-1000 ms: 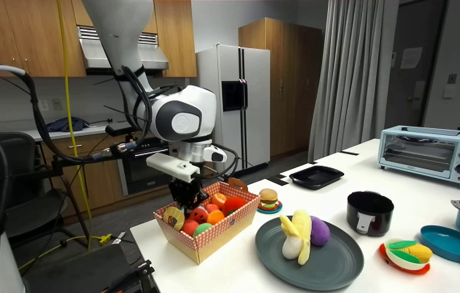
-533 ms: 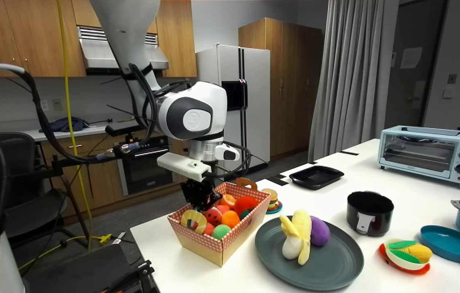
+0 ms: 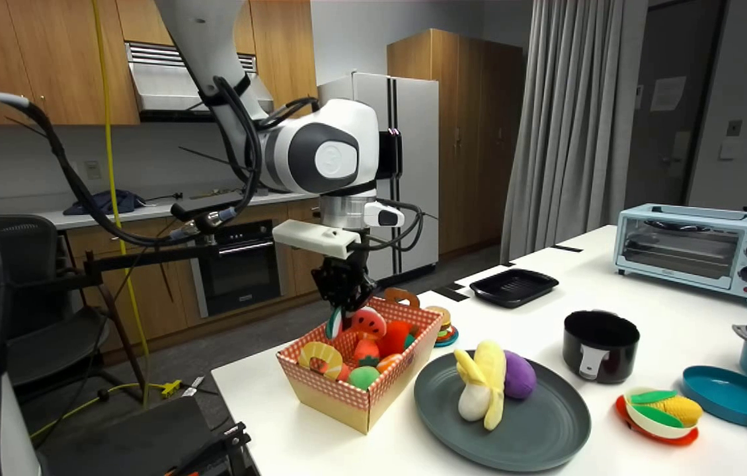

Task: Take the watermelon plushie from the box and place it on the gray plate

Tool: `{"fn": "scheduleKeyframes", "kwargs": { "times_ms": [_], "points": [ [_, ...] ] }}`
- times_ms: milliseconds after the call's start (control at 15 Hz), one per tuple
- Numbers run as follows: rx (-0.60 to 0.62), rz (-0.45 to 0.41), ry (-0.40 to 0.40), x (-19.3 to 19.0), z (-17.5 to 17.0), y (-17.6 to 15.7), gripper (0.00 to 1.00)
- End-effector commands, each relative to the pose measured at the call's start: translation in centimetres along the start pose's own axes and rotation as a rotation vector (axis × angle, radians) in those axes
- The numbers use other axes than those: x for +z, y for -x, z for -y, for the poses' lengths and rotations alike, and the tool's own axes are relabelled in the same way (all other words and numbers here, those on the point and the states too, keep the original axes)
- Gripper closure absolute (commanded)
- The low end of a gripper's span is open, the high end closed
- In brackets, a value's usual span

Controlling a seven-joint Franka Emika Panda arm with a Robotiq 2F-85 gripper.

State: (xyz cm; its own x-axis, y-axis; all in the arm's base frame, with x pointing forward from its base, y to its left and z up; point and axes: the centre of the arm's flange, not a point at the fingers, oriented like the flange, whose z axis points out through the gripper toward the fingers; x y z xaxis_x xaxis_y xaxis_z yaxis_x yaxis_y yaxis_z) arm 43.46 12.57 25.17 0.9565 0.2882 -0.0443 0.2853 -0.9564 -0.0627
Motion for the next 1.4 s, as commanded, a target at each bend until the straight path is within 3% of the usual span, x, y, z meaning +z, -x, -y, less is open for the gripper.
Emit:
{"fn": "scheduleKeyframes", "kwargs": {
  "times_ms": [0, 667, 1333],
  "points": [
    [0.039, -0.016, 0.063, -2.3, -2.2, -0.1, 0.97],
    [0.149, 0.01, 0.184, -1.0, -11.5, 2.3, 0.97],
    [0.198, -0.032, 0.202, -3.3, -14.5, 1.7, 0.97]
  ]
}}
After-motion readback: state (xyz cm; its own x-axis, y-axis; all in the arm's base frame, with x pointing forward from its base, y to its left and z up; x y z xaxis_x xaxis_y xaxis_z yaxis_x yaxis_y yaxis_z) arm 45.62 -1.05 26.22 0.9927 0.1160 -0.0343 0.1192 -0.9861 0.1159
